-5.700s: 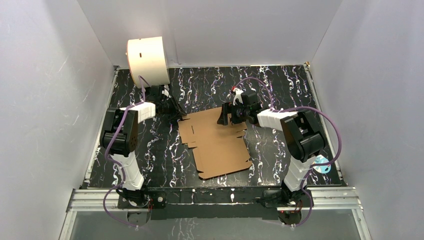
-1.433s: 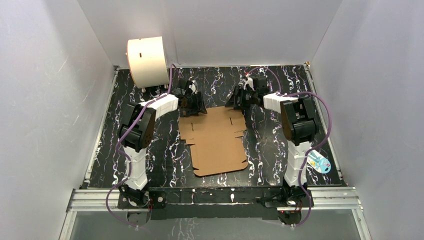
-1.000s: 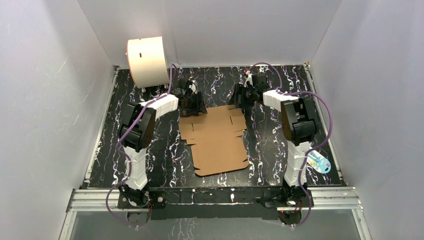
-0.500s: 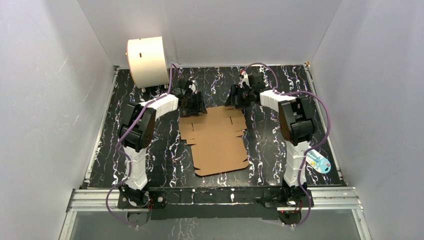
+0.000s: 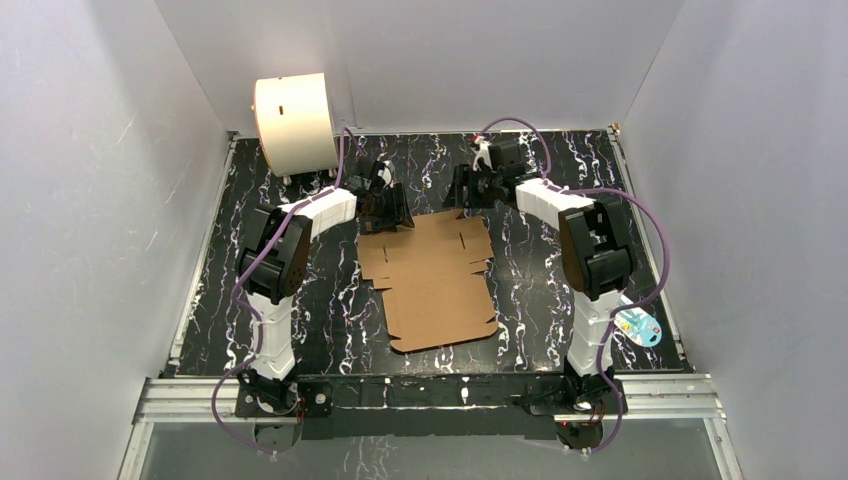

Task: Fold the paper box

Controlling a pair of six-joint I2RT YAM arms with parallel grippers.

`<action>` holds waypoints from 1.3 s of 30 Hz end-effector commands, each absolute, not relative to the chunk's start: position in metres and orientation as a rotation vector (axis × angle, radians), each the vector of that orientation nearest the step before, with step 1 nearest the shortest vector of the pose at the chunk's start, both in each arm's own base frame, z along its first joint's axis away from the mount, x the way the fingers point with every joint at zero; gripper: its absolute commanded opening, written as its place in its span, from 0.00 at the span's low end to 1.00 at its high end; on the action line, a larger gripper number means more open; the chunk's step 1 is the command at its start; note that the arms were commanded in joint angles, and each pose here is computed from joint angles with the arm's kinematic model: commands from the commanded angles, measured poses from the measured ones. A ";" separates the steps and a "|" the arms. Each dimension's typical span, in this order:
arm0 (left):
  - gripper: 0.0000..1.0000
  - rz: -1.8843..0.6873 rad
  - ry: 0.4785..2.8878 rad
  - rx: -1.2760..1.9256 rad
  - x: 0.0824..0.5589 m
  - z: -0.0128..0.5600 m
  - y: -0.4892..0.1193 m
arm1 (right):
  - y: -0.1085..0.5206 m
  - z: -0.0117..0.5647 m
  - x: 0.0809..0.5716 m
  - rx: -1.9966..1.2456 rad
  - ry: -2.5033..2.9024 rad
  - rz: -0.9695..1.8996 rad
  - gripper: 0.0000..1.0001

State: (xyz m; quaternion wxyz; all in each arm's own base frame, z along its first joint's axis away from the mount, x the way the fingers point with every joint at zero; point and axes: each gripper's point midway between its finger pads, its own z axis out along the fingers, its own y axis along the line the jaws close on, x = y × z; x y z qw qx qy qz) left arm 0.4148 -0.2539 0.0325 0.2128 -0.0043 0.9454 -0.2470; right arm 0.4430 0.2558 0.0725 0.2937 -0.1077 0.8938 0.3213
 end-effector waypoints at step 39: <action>0.51 -0.650 2.713 -0.005 0.397 0.010 -0.247 | 0.223 0.071 0.462 -0.183 2.283 1.090 0.58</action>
